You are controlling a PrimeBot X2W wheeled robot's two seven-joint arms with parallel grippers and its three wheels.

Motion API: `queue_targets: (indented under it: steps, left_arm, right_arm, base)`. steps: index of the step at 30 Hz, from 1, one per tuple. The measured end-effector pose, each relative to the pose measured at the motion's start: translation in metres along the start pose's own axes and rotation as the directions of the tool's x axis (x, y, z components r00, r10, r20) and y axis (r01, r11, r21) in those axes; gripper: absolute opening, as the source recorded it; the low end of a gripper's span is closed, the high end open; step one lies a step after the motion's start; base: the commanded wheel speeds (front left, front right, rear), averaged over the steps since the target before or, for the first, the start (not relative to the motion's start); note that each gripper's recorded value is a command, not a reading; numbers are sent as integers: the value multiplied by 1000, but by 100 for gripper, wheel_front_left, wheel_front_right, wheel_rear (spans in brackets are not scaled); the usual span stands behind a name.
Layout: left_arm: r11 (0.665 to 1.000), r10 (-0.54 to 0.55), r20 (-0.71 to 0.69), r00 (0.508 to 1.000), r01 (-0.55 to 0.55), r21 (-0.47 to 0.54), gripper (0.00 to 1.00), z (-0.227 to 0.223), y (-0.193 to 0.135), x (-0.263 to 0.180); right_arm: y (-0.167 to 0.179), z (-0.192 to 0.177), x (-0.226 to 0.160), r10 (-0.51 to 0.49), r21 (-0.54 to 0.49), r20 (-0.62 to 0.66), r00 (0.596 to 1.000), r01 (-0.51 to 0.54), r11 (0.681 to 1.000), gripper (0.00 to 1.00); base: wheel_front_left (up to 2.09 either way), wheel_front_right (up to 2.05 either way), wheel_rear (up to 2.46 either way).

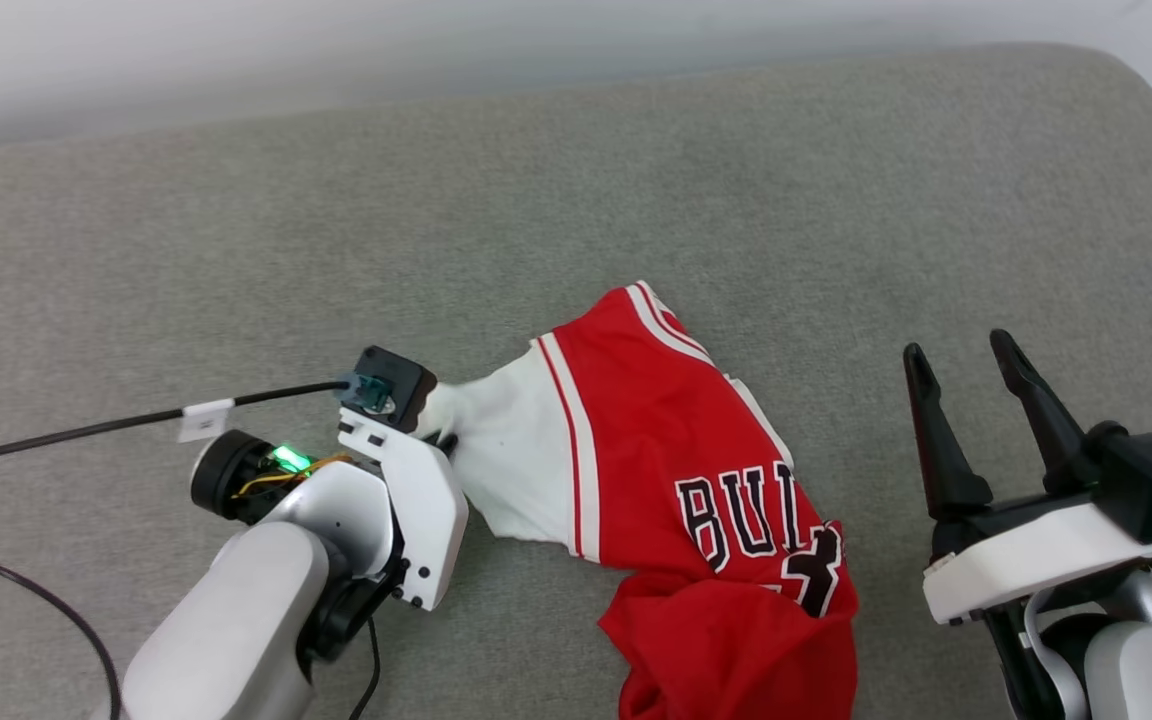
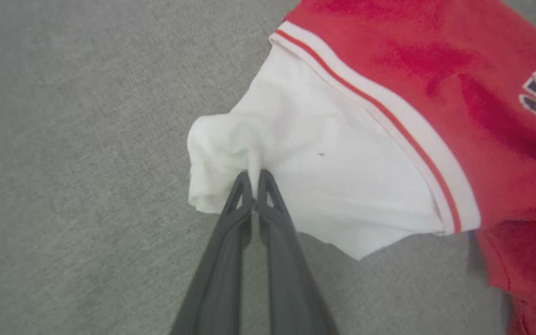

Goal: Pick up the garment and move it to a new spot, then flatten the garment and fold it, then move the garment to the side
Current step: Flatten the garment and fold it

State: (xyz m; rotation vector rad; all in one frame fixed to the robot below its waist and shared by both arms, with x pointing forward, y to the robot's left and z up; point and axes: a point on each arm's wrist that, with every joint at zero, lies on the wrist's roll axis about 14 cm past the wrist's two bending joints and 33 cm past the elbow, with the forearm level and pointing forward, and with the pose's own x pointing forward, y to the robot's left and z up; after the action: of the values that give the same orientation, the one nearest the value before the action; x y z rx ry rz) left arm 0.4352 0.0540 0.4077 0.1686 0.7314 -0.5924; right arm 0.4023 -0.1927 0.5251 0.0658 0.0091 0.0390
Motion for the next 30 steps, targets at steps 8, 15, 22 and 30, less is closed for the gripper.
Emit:
queue_targets:
  steps: [8, 15, 22, 30]
  left_arm:
    - [982, 169, 140, 976, -156, -102, 0, -4, 29, -57]
    - [914, 295, -20, 955, -288, -285, 0, -82, 50, -94]
    - [882, 286, -40, 958, -279, -379, 100, -102, 35, -92]
    - [862, 445, 287, 848, -320, -393, 100, -34, 52, -119]
  right_arm:
    - [4, 4, 0, 10, 9, -1, 1000, -10, 1000, 100]
    - [17, 9, 3, 48, 9, 1, 999, -48, 999, 100]
    - [20, 9, -3, 57, 17, -9, 998, -57, 998, 100]
    - [17, 12, -19, 47, 24, -13, 999, -46, 999, 100]
  base:
    - [0, 0, 0]
    - [0, 0, 0]
    - [0, 0, 0]
    - [0, 0, 0]
